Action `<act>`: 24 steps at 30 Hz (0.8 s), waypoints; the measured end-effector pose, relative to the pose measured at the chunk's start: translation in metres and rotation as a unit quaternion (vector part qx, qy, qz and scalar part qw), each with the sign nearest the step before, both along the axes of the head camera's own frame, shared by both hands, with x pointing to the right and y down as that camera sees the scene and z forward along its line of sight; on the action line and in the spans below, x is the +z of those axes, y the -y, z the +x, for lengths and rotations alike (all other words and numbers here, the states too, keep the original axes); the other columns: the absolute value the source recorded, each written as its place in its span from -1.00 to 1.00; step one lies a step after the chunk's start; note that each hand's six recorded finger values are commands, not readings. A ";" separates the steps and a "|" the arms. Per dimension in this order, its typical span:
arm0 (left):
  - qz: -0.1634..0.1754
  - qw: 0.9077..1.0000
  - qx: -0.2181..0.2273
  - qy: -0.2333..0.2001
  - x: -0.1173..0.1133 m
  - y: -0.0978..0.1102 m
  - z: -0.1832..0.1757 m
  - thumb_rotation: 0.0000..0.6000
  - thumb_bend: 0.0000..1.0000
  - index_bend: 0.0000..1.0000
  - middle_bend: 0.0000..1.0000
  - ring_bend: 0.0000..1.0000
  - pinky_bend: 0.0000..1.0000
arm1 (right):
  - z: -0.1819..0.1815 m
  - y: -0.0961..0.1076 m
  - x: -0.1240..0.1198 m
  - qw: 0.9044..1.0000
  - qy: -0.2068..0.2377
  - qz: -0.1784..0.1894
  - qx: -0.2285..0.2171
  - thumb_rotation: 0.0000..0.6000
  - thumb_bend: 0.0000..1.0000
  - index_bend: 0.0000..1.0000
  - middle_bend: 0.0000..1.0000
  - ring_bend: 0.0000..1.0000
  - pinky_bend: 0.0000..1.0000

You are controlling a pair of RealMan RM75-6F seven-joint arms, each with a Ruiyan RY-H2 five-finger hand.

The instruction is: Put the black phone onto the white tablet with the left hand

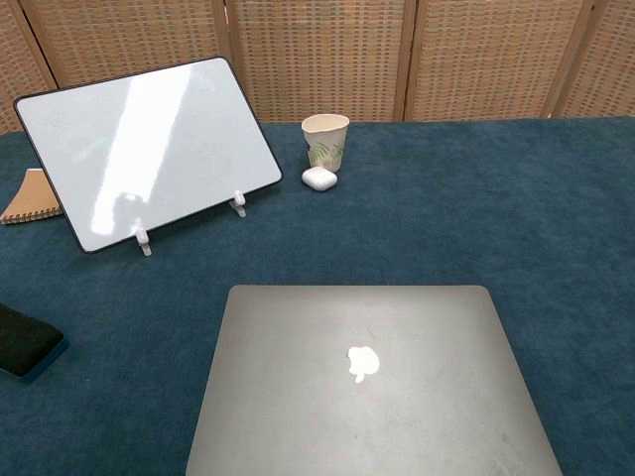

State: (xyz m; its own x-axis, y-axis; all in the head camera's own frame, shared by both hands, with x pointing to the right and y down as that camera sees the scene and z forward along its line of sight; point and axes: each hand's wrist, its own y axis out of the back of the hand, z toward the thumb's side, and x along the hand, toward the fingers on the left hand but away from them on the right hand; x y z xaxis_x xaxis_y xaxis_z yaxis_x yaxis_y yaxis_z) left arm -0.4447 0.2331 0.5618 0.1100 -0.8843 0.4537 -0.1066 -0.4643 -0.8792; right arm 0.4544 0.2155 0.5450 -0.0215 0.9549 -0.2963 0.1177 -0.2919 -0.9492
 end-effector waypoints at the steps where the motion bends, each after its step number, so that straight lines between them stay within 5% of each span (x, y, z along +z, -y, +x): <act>1: -0.011 1.000 0.010 0.002 0.006 0.000 0.001 1.00 -1.00 -1.00 -1.00 -1.00 -1.00 | 0.000 0.000 0.000 1.000 0.000 0.000 0.000 1.00 -1.00 -1.00 -1.00 -1.00 -1.00; 13: -0.150 0.981 0.123 -0.018 0.088 0.009 0.021 1.00 -1.00 -0.85 -1.00 -1.00 -0.89 | 0.001 0.001 0.003 1.000 -0.004 -0.006 0.006 1.00 -1.00 -1.00 -1.00 -1.00 -1.00; 24: -0.169 0.975 0.140 -0.019 0.119 0.001 0.033 1.00 -0.95 -0.66 -0.84 -0.90 -0.75 | 0.003 0.001 0.002 1.000 0.001 -0.007 0.008 1.00 -1.00 -1.00 -1.00 -1.00 -1.00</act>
State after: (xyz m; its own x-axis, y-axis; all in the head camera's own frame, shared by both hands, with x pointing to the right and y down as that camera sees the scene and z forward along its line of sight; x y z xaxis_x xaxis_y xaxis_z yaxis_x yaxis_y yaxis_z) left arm -0.4115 0.2322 0.6811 0.3478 -0.6173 0.7057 0.0361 -0.7433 -0.6680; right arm 0.4571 0.2144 0.5470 -0.0361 0.9502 -0.3097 0.1249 -0.3032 -0.9447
